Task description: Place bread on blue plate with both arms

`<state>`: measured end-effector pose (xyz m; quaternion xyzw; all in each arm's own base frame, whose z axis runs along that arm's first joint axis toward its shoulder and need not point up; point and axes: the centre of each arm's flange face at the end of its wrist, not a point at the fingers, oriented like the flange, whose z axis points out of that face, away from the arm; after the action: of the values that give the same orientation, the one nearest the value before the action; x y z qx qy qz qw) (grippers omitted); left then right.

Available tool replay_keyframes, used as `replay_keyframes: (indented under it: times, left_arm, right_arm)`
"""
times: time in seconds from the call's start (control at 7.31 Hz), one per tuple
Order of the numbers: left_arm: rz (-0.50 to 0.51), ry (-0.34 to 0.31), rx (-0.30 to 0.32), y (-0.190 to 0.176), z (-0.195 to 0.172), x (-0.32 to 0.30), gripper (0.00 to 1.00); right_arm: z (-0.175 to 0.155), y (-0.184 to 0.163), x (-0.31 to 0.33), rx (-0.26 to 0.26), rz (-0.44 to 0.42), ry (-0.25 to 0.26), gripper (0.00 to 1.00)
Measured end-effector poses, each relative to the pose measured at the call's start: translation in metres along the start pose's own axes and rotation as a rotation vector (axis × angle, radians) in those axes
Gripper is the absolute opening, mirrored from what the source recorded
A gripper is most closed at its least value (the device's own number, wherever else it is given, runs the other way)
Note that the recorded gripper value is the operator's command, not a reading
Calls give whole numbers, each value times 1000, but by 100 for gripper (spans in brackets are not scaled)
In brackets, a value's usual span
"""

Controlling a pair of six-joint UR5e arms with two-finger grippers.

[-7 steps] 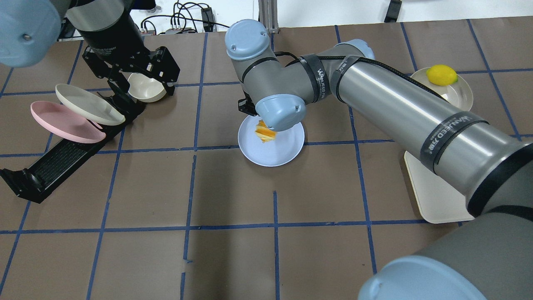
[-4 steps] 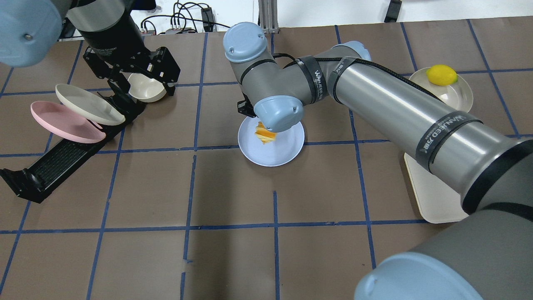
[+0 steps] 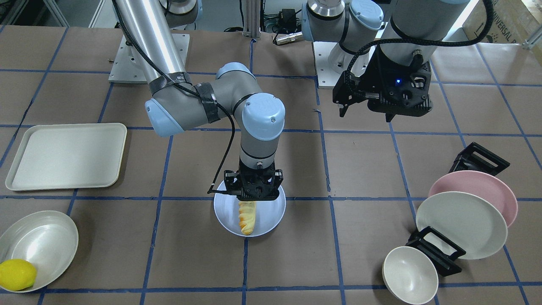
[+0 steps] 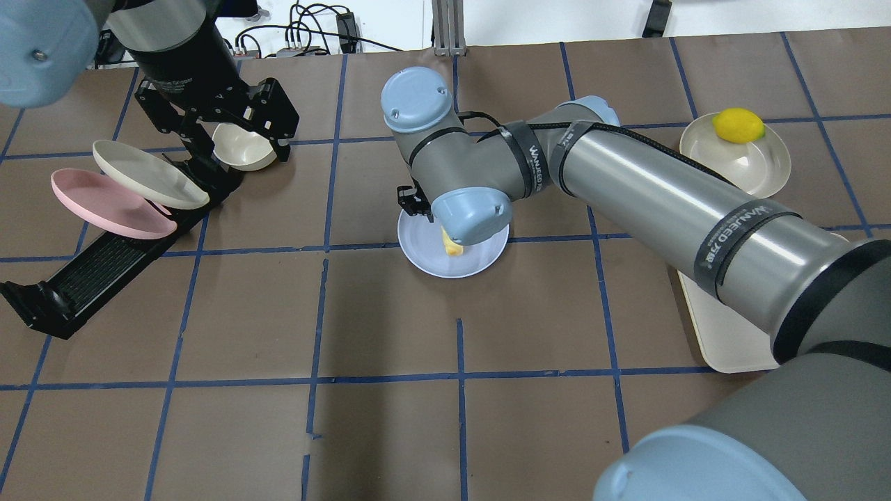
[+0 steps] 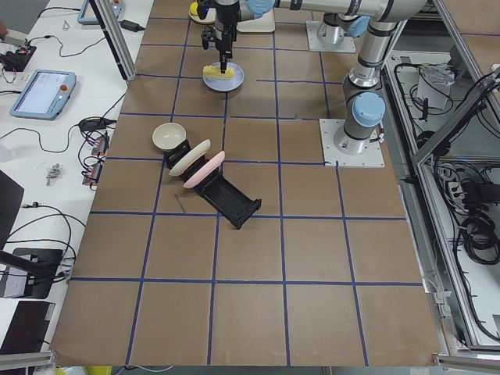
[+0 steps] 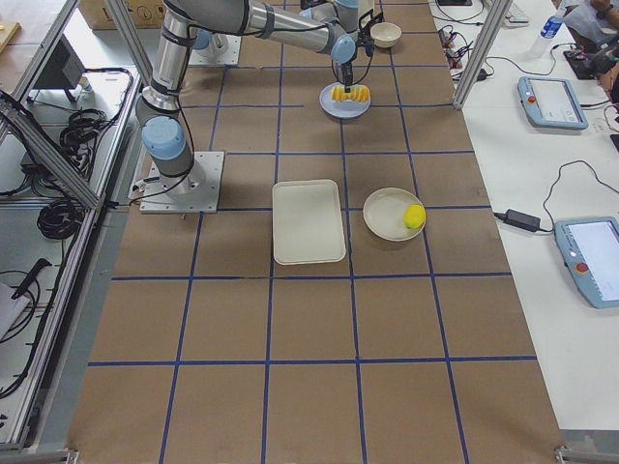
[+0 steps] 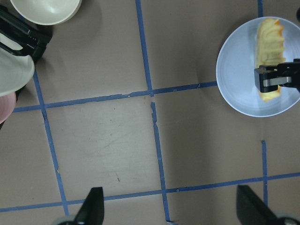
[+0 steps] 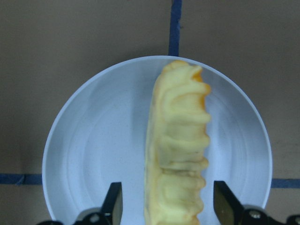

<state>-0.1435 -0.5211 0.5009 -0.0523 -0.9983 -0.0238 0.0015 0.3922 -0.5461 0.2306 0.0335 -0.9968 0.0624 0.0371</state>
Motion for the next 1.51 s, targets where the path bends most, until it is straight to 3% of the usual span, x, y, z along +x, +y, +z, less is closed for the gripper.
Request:
replay_keyframes:
  times: [0.27, 0.55, 1.09, 1.23, 1.37, 1.51]
  left_arm:
    - [-13, 8, 0, 0, -1, -2, 100]
    - [-16, 7, 5, 2, -4, -3, 100]
    - [-16, 8, 11, 4, -6, -3, 100]
    - [-16, 8, 11, 4, -6, -3, 100]
    - [-15, 7, 11, 4, -6, -3, 100]
    - [-15, 7, 12, 4, -7, -2, 100]
  right_arm:
    - [15, 13, 3, 58, 4, -26, 88]
    - [13, 11, 4, 83, 8, -32, 83]
    - [-21, -19, -4, 73, 80, 8, 83]
    - [-26, -24, -5, 80, 80, 9, 86]
    - [-40, -33, 0, 94, 56, 12, 100]
    - [-65, -48, 14, 123, 34, 26, 100]
